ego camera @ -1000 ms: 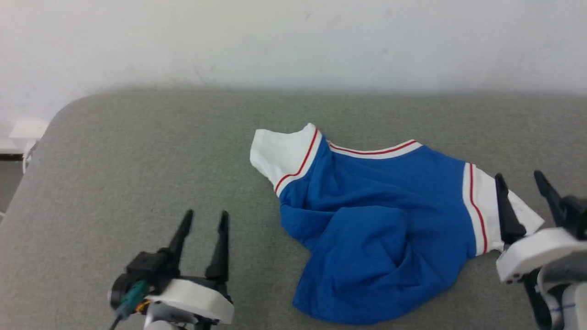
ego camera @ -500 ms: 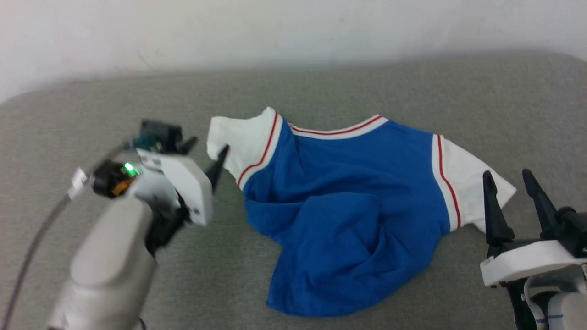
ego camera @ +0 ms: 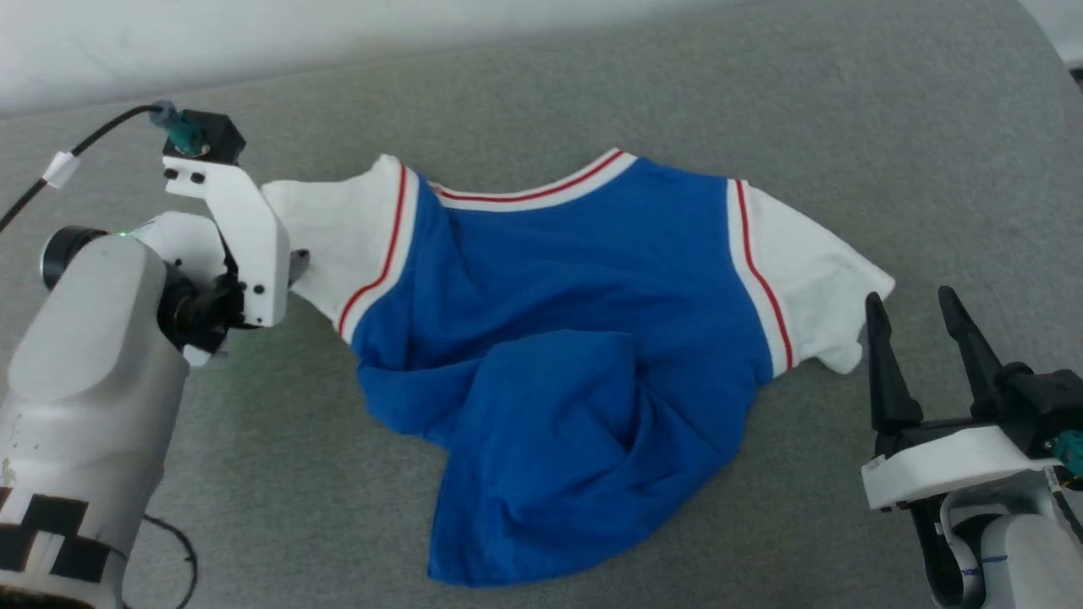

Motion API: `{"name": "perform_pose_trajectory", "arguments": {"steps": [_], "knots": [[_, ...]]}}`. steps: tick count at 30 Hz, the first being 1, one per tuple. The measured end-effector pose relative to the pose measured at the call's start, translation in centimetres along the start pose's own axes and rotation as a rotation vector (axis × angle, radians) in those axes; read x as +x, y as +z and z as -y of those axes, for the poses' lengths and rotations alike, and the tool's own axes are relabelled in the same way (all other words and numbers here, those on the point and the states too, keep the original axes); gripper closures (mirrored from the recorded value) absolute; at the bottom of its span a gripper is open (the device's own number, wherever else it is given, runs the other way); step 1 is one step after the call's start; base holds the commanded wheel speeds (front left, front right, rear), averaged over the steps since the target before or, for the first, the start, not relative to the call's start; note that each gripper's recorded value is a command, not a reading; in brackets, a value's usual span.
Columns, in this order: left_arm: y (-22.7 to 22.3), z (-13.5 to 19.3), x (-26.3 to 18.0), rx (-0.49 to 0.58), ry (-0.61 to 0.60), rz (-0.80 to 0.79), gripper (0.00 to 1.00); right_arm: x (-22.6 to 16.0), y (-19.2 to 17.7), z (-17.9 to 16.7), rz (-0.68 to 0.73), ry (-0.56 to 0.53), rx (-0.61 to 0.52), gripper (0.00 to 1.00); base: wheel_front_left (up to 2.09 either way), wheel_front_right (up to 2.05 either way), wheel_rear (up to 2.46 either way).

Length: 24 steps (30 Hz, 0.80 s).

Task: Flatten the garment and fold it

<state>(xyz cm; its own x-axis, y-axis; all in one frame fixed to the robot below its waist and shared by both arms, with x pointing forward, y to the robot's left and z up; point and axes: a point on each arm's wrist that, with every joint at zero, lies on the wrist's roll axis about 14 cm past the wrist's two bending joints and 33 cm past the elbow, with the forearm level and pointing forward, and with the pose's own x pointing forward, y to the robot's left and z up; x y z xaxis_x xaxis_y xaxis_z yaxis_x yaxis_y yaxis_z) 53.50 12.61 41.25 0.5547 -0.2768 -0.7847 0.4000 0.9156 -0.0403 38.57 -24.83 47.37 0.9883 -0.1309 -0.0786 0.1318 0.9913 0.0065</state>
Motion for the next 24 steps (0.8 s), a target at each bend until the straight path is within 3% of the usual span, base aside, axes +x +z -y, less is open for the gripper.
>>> {"name": "perform_pose_trajectory", "arguments": {"steps": [8, 9, 11, 18, 24], "knots": [[-2.0, 0.2, 3.0, 0.034, -0.012, -0.169, 0.0, -0.3, -1.6, 1.9, -0.033, -0.057, -0.007, 0.0, 0.0, 0.0, 0.0], [-2.1, 0.2, 3.1, 0.029, -0.017, -0.177, 0.1, -0.3, -1.7, 2.0, -0.036, -0.062, -0.008, 0.0, 0.0, 0.0, 0.0], [-2.2, 0.4, 3.1, 0.016, -0.033, -0.182, 1.0, -0.3, -2.0, 2.3, -0.044, -0.069, -0.008, 0.0, 0.0, 0.0, 0.0], [-2.4, 0.8, 1.8, -0.075, -0.07, -0.041, 1.0, 0.0, -1.8, 1.6, -0.029, -0.051, 0.003, 0.0, 0.0, 0.0, 0.0], [-4.7, -2.2, -1.5, -0.179, 0.044, 0.113, 1.0, 0.2, -1.1, 0.2, -0.02, -0.009, 0.012, 0.0, 0.0, 0.0, 0.0]]}}
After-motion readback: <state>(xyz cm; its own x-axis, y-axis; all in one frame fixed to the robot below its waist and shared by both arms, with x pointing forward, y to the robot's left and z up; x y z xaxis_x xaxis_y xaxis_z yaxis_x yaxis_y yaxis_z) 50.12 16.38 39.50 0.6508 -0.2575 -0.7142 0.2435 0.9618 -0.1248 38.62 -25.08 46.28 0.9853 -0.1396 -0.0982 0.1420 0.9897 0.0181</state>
